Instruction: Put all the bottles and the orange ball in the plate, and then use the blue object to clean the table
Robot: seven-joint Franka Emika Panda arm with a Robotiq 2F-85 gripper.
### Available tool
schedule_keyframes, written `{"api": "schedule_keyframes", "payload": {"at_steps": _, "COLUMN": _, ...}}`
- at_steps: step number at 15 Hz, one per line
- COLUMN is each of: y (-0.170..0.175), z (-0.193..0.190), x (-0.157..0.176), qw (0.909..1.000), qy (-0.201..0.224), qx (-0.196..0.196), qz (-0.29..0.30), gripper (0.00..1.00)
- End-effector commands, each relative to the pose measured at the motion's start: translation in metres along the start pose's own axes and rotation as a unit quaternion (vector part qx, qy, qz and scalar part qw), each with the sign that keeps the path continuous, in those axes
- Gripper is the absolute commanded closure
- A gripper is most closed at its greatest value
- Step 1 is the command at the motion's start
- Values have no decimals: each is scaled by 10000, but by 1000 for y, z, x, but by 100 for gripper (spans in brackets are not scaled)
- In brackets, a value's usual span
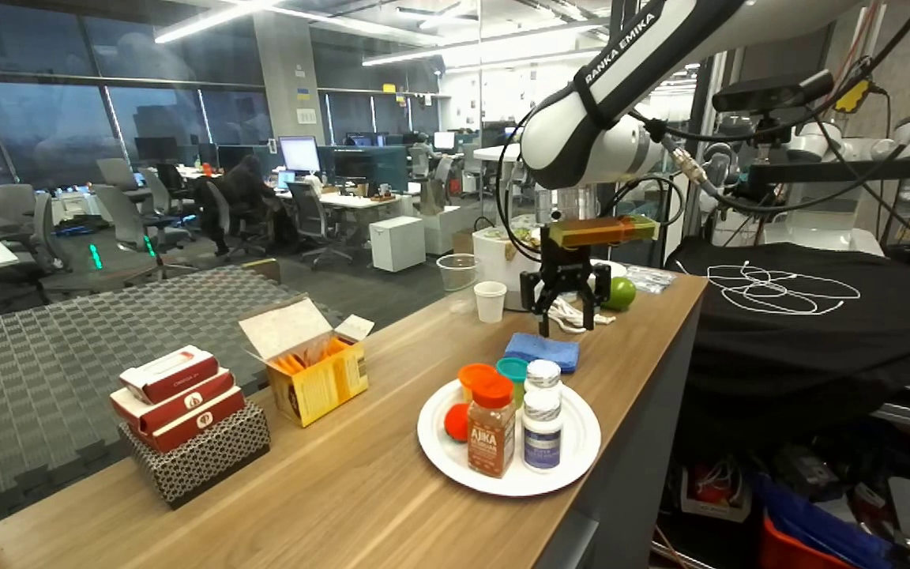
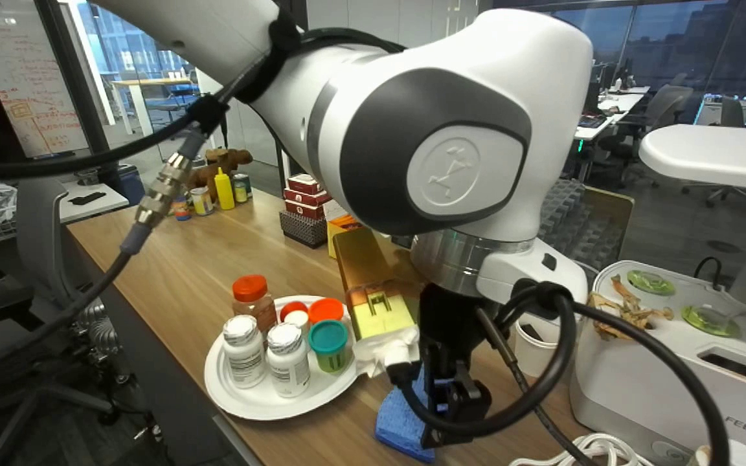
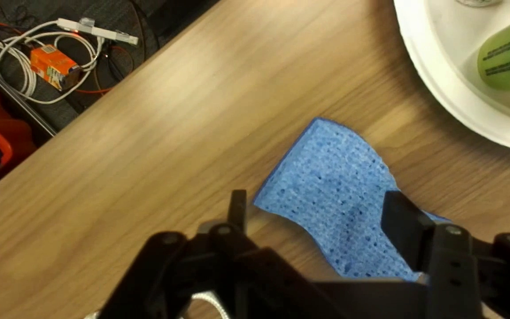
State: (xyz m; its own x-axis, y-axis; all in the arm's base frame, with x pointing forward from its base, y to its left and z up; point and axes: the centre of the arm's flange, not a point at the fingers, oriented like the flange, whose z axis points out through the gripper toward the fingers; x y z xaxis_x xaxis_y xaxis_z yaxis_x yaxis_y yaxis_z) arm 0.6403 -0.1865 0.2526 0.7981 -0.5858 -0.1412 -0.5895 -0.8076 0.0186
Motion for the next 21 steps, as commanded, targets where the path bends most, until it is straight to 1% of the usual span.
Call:
{"api": "schedule_keyframes", "payload": {"at_steps": 1, "y": -2, "z": -11, "x": -14, "qw": 9999, "qy": 45, "qx": 115, "qz": 118, "gripper": 51}}
{"api": "schedule_keyframes", "payload": {"at_steps": 3, "y": 0, "z": -8, "x": -18, "qw": 9995, "qy": -4, "qx": 47, "qz": 303, "gripper": 65}}
{"api": "schedule_keyframes", "payload": {"at_steps": 6, "y": 3, "z": 1, "x": -25, "qw": 9983, "qy": -146, "qx": -1, "qz": 564, "gripper": 89}}
{"api": "schedule_keyframes", "payload": {"at_steps": 7, "y": 3, "z": 6, "x": -26, "qw": 9977, "qy": -205, "qx": -32, "qz": 642, "gripper": 95}}
{"api": "schedule_keyframes", "payload": {"at_steps": 8, "y": 3, "z": 9, "x": -27, "qw": 9973, "qy": -242, "qx": -46, "qz": 691, "gripper": 100}}
{"api": "schedule_keyframes", "payload": {"at_steps": 10, "y": 4, "z": 11, "x": -30, "qw": 9965, "qy": -265, "qx": -74, "qz": 793, "gripper": 100}}
{"api": "schedule_keyframes", "payload": {"at_steps": 11, "y": 4, "z": 10, "x": -31, "qw": 9961, "qy": -261, "qx": -89, "qz": 837, "gripper": 74}}
{"api": "schedule_keyframes", "payload": {"at_steps": 12, "y": 4, "z": 10, "x": -32, "qw": 9958, "qy": -264, "qx": -105, "qz": 866, "gripper": 74}}
{"api": "schedule_keyframes", "payload": {"at_steps": 13, "y": 4, "z": 9, "x": -32, "qw": 9955, "qy": -256, "qx": -104, "qz": 903, "gripper": 68}}
{"api": "schedule_keyframes", "payload": {"at_steps": 21, "y": 8, "z": -9, "x": -32, "qw": 9938, "qy": -182, "qx": -22, "qz": 1094, "gripper": 8}}
